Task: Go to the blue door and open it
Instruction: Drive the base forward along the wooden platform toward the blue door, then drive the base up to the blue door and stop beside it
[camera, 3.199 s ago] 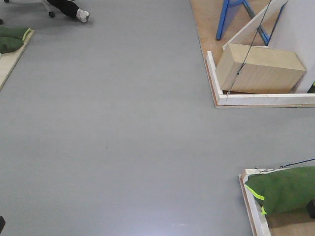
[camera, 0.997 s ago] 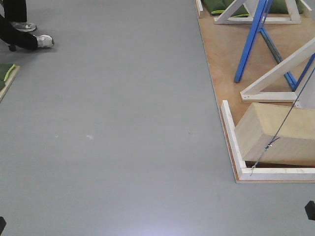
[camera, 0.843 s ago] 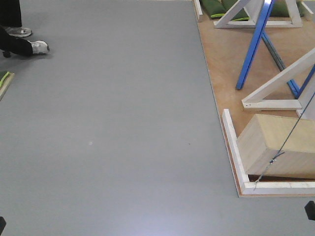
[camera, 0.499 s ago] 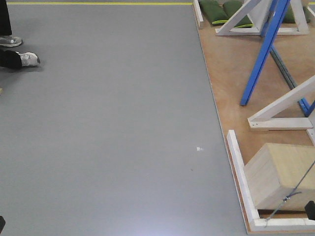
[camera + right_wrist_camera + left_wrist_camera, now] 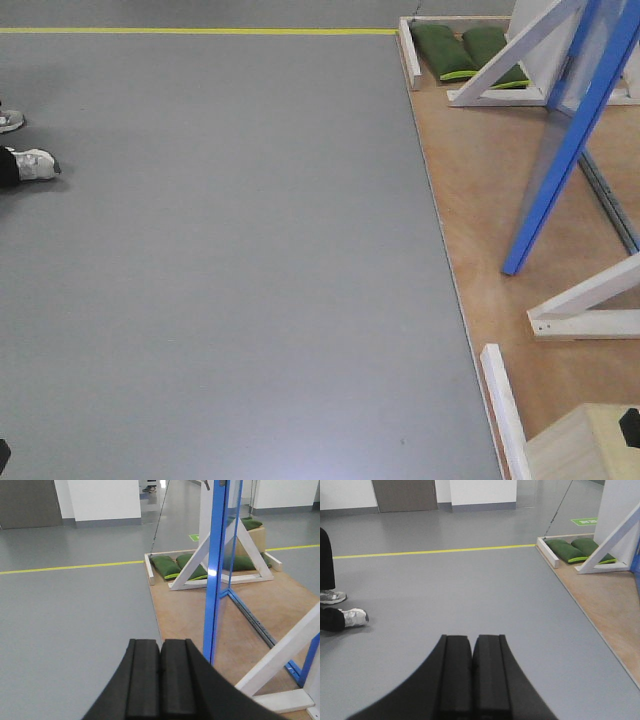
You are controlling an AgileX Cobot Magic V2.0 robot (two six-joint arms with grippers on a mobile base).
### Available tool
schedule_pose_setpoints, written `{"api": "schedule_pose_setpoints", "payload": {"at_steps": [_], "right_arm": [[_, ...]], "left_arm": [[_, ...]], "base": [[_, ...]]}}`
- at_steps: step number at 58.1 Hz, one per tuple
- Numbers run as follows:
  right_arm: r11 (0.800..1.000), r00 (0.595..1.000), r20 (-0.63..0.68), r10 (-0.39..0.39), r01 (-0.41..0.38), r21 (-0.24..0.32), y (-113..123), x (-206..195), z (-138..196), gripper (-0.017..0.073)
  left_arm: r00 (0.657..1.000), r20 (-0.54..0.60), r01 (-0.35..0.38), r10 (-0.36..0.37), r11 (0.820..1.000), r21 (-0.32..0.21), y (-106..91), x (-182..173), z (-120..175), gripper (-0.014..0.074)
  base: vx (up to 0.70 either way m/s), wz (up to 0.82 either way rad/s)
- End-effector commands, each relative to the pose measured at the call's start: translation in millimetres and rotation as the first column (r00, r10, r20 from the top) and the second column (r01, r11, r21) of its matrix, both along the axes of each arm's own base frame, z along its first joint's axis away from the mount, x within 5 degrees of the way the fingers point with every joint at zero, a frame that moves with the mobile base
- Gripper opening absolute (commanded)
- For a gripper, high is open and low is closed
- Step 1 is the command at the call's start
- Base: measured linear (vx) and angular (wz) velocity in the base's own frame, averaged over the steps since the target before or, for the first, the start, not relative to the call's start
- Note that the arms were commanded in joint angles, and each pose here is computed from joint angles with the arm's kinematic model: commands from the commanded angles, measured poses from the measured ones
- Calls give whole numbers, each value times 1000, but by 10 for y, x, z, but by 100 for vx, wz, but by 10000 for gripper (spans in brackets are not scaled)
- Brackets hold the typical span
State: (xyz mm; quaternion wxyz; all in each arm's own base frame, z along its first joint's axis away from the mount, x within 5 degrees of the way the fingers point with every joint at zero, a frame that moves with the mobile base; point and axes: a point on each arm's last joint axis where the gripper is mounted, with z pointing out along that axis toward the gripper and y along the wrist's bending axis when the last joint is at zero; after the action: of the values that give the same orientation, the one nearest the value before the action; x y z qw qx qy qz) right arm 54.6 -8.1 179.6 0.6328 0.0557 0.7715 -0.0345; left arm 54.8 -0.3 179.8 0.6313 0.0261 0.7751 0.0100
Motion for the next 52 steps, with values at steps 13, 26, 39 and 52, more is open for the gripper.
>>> {"api": "schedule_pose_setpoints", "payload": {"at_steps": [13,26,39,52], "right_arm": [[1000,996,91,9,-7,-19,7,2,75,8],[1000,996,91,9,-7,-19,7,2,75,8],[1000,996,91,9,-7,-19,7,2,75,8],[1000,996,91,9,-7,-19,7,2,75,8]], "left_arm": [[992,127,4,-2,1000,-13,-4,-9,177,73],[992,127,4,-2,1000,-13,-4,-9,177,73],[992,127,4,-2,1000,-13,-4,-9,177,73],[992,127,4,-2,1000,-13,-4,-9,177,73]], "base": [[50,-2],[47,0],[44,2],[42,0]]}}
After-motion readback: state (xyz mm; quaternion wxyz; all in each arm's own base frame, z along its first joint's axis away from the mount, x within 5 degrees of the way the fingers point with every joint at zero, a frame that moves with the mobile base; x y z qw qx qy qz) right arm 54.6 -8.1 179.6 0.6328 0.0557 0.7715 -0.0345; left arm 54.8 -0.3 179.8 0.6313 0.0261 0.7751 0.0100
